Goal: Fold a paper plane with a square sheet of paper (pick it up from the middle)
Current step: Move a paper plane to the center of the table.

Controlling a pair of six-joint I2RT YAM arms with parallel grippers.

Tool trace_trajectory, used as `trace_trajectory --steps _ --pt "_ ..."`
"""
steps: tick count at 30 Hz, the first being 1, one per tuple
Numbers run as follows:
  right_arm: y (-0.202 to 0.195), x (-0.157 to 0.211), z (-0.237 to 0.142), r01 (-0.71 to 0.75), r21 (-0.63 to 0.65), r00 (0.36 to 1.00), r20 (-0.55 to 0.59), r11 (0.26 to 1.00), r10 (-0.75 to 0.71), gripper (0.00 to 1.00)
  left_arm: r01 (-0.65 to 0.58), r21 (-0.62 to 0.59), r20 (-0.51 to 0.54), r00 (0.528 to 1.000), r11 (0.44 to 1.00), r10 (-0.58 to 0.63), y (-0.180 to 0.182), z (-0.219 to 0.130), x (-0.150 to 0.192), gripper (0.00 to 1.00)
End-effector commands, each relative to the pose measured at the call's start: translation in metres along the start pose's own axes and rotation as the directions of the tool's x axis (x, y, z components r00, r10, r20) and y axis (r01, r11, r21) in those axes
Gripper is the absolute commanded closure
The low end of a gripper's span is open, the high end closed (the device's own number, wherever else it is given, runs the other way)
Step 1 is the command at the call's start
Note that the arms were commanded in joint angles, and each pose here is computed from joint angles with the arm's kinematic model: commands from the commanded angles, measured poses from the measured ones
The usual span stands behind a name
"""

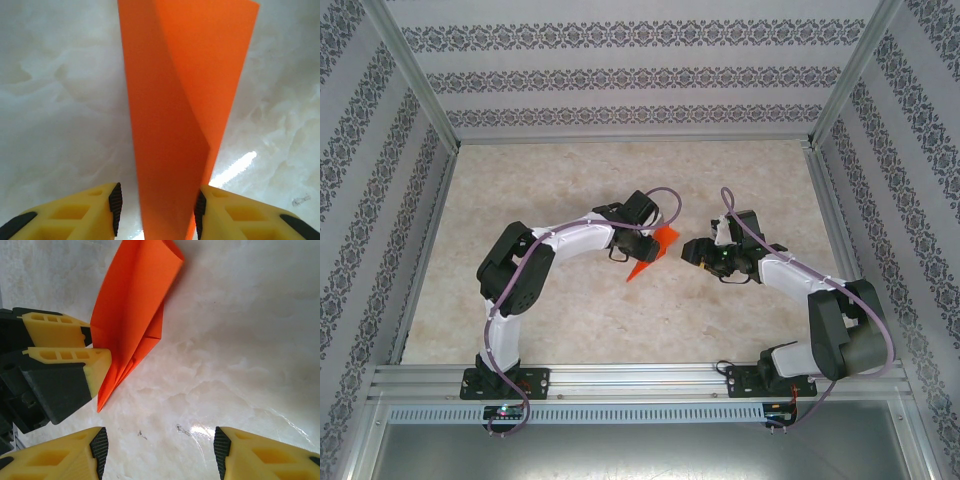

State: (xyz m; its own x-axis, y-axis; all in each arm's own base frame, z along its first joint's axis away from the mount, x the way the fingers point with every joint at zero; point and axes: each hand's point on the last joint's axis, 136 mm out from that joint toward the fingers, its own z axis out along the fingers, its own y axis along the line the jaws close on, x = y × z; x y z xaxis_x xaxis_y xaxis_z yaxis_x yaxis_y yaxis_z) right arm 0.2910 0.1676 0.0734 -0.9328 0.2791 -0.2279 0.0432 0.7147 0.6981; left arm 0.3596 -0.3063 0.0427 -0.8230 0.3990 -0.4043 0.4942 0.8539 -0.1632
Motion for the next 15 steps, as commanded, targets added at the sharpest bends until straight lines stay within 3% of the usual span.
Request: trace_trajectory --steps 1,8,15 --pt "-0.0001 -0.0018 0.0020 0.007 0.003 1.000 0.005 1.000 -0.007 0.40 -0.026 -0.040 -0.023 0.999 0.999 0.025 0.0038 -0.0028 0.0030 0.55" --pt "-0.0002 -0.0005 0.0039 0.005 0.001 1.000 -0.001 1.000 -0.005 0.40 -0.040 -0.071 -0.036 0.999 0.997 0.038 0.0087 -0.0008 0.0045 0.56" --pt "-0.0004 -0.0001 0.0036 0.005 0.002 1.000 -0.003 1.000 -0.005 0.40 -0.037 -0.060 -0.043 0.998 0.998 0.035 0.0076 0.0017 0.0057 0.70"
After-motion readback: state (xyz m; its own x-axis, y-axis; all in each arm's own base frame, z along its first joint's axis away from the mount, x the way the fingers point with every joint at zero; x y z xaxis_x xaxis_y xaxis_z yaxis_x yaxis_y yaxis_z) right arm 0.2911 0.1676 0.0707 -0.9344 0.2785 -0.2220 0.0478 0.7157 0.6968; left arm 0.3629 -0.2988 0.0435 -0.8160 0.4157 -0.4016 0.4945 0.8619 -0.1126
